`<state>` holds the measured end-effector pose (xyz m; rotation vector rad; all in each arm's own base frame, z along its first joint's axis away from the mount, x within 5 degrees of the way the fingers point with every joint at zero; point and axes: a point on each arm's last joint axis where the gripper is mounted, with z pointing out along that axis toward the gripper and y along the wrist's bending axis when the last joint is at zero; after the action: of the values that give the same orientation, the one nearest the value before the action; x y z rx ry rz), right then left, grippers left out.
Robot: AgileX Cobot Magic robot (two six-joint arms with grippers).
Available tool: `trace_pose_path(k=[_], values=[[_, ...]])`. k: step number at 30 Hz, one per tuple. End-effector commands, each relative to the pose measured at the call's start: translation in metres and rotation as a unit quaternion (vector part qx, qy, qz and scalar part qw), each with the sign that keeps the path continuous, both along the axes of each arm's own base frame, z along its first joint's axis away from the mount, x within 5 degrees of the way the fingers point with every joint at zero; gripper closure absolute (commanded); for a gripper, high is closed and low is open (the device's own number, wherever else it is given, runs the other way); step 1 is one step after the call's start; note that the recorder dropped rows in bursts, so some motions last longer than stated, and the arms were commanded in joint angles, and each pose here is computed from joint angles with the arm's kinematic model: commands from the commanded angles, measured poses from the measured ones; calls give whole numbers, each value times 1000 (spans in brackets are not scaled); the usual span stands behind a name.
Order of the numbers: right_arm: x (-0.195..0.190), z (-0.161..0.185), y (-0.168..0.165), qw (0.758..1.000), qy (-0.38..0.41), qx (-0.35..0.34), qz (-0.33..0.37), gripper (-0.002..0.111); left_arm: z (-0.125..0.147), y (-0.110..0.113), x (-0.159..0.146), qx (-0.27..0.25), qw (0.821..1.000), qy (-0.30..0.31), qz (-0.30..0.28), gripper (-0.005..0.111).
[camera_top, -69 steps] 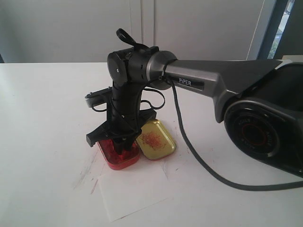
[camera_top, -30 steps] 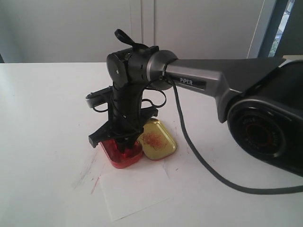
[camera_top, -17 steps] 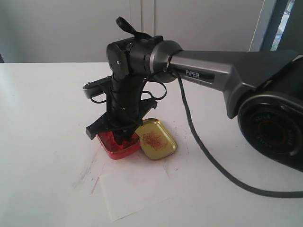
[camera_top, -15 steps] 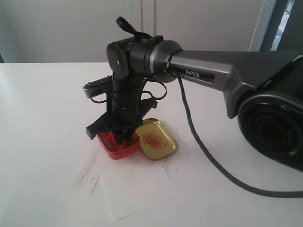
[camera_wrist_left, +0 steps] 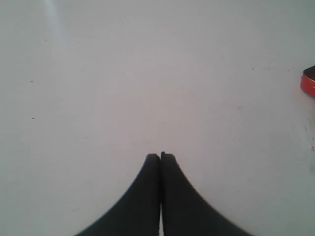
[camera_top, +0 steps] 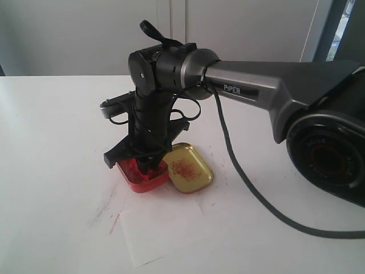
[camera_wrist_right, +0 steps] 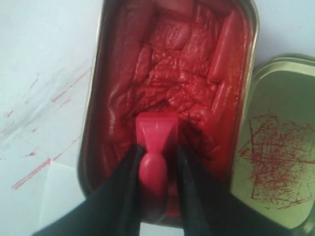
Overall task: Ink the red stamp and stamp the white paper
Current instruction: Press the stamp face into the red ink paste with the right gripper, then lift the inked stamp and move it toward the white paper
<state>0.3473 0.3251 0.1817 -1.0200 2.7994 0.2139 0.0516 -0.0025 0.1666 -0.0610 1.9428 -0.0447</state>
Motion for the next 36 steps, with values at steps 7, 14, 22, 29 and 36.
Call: trace_pose_path(k=[7, 14, 22, 29, 36], values=[[1, 9, -1, 1000, -12, 6, 2, 108, -1, 0, 0, -4, 1000, 1, -1, 107], [1, 9, -1, 1000, -12, 6, 1, 108, -1, 0, 0, -4, 1000, 1, -1, 107], [-3, 9, -4, 1000, 6, -10, 3, 108, -1, 0, 0, -4, 1000, 1, -1, 107], [-8, 24, -7, 1000, 9, -8, 4, 108, -1, 0, 0, -4, 1000, 1, -1, 107], [-27, 40, 2, 1000, 4, -4, 27, 108, -1, 0, 0, -4, 1000, 1, -1, 107]])
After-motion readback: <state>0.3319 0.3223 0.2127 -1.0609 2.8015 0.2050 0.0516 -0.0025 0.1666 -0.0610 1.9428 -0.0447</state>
